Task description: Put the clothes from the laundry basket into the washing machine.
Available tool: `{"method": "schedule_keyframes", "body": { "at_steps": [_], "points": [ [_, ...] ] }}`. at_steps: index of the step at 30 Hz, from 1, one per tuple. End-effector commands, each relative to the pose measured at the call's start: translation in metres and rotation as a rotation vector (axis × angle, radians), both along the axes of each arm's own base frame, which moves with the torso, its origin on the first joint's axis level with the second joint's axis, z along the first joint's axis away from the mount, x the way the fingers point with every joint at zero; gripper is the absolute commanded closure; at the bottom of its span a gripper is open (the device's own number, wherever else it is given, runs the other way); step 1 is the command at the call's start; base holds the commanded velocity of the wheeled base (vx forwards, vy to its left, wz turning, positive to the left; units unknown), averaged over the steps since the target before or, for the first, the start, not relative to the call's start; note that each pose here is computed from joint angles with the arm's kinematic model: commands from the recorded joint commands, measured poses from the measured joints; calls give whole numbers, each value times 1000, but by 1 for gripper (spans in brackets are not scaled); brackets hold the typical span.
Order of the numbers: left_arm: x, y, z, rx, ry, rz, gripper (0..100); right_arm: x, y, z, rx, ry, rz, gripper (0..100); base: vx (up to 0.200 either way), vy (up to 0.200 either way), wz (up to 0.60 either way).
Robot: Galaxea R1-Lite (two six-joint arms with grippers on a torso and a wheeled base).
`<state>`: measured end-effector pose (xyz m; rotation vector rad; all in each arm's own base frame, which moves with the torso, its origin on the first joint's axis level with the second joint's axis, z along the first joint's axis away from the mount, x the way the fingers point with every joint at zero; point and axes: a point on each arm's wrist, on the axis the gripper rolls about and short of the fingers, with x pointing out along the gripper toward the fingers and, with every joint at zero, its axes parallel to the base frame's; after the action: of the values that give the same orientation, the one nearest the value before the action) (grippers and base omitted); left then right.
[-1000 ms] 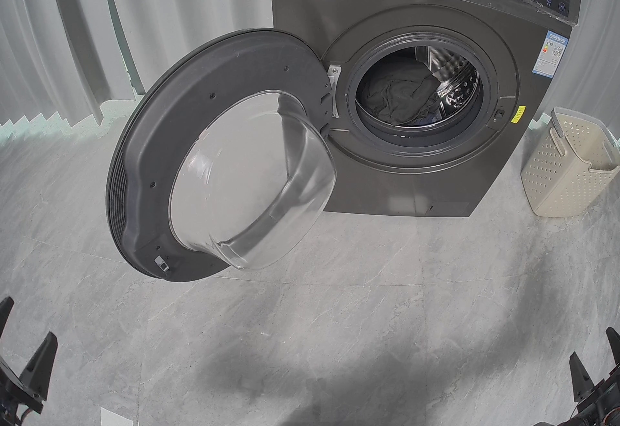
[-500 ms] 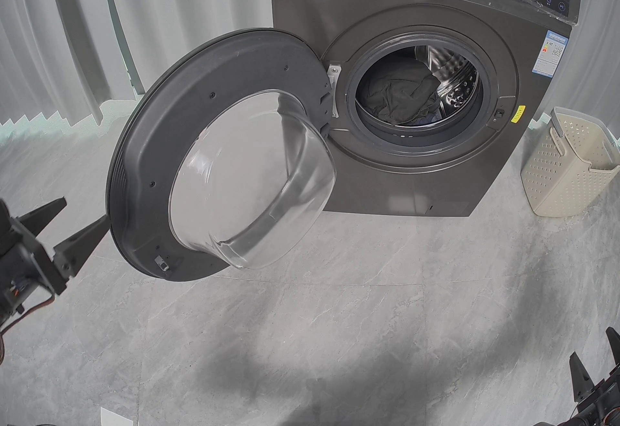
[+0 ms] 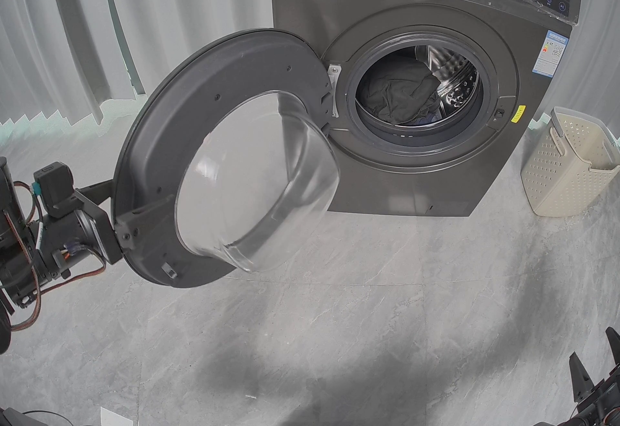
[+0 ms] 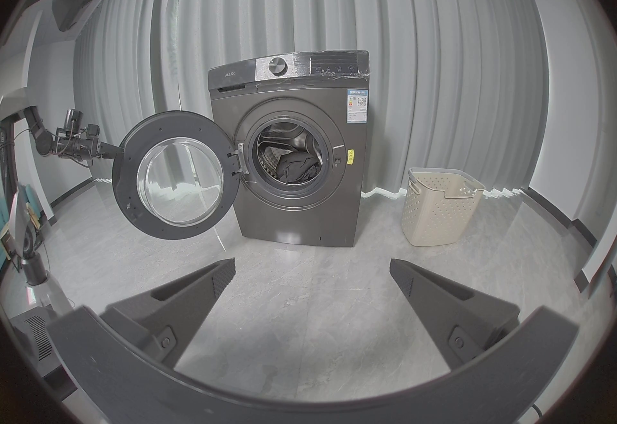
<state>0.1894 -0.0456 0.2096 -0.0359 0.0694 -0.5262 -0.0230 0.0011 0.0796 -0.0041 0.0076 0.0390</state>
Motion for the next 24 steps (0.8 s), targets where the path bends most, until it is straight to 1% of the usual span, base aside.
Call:
{"method": "schedule_keyframes", "body": {
  "at_steps": [1,2,3,4,5,6,10,13,16,17,18,20,21,22,24],
  "points": [
    [-19,-17,2,-15,-10,-130,0,0,0,-4,0,5,1,0,0,0,0],
    [-34,-26,3,-33,-16,-211,0,0,0,-4,0,5,-1,0,0,0,0],
    [-35,-27,3,-34,-17,-217,0,0,0,-5,0,6,-1,0,0,0,0],
    [-46,-31,4,-52,-21,-263,0,0,0,-4,0,5,-1,0,0,0,0],
    [-54,-33,5,-64,-28,-292,0,0,0,-4,0,5,1,0,0,0,0],
    [-57,-34,5,-65,-27,-305,0,0,0,-4,0,5,-1,0,0,0,0],
    [-63,-30,7,-70,-34,-295,0,0,0,-4,0,5,-1,0,0,0,0],
    [-65,-21,10,-76,-59,-213,0,0,0,-4,0,5,-1,0,0,0,0],
    [-64,-12,12,-80,-75,-152,0,0,0,-5,0,8,-1,0,0,0,0],
    [-62,-6,12,-78,-78,-100,0,0,0,-4,0,5,-1,0,0,0,0],
    [-60,-2,12,-76,-79,-70,0,0,0,-4,0,6,-1,0,0,0,0],
    [-56,5,10,-68,-70,-17,0,0,0,-4,0,5,1,0,0,0,0],
    [-55,5,10,-67,-69,-13,0,0,0,-4,0,6,-1,0,0,0,0],
    [-49,7,4,-53,-37,10,0,0,0,-4,0,5,-1,0,0,0,0],
    [-44,5,-1,-45,-11,11,0,0,0,-4,0,5,1,0,0,0,0]
  ]
}}
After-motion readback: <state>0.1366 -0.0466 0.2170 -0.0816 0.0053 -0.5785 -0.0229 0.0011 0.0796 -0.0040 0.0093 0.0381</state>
